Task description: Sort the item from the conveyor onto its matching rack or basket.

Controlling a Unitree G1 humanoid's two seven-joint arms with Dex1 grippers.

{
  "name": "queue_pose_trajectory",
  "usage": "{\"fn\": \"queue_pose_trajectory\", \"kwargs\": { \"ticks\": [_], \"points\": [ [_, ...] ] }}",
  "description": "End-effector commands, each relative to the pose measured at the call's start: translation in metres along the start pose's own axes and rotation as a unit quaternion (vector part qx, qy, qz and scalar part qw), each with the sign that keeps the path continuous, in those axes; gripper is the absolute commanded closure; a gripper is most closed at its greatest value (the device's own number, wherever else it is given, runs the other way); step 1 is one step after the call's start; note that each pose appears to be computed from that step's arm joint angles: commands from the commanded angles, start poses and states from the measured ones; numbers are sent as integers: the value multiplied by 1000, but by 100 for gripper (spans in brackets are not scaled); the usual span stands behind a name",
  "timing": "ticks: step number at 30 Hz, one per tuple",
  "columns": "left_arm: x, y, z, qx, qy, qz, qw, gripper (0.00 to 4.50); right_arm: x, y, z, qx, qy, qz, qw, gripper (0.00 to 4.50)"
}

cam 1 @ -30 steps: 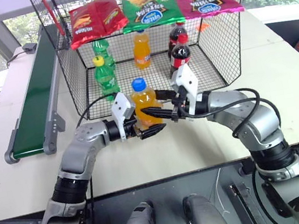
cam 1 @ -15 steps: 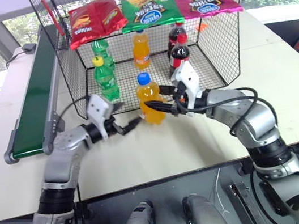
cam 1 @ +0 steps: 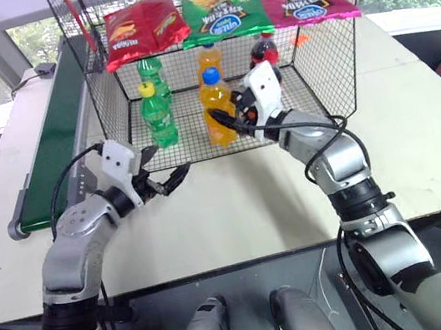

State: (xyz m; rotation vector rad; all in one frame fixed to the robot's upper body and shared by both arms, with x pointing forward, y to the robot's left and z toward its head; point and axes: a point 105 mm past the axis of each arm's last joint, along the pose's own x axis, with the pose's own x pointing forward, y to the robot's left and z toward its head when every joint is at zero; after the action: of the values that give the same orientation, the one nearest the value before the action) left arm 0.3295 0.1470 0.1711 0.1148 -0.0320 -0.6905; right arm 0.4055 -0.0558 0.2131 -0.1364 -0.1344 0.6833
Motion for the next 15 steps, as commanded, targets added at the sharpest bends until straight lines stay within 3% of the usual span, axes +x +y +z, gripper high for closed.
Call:
{"fn": "queue_pose_trajectory", "kwargs": {
  "ticks": [1,15],
  "points": [
    [-4,-1,15,11,-23,5,1000,6,5,-10,32,-20,-61,-26,998,247],
    [5,-9,15,3,-28,0,1000,6,30,-16,16,-6,-60,-67,996,247]
  ]
}}
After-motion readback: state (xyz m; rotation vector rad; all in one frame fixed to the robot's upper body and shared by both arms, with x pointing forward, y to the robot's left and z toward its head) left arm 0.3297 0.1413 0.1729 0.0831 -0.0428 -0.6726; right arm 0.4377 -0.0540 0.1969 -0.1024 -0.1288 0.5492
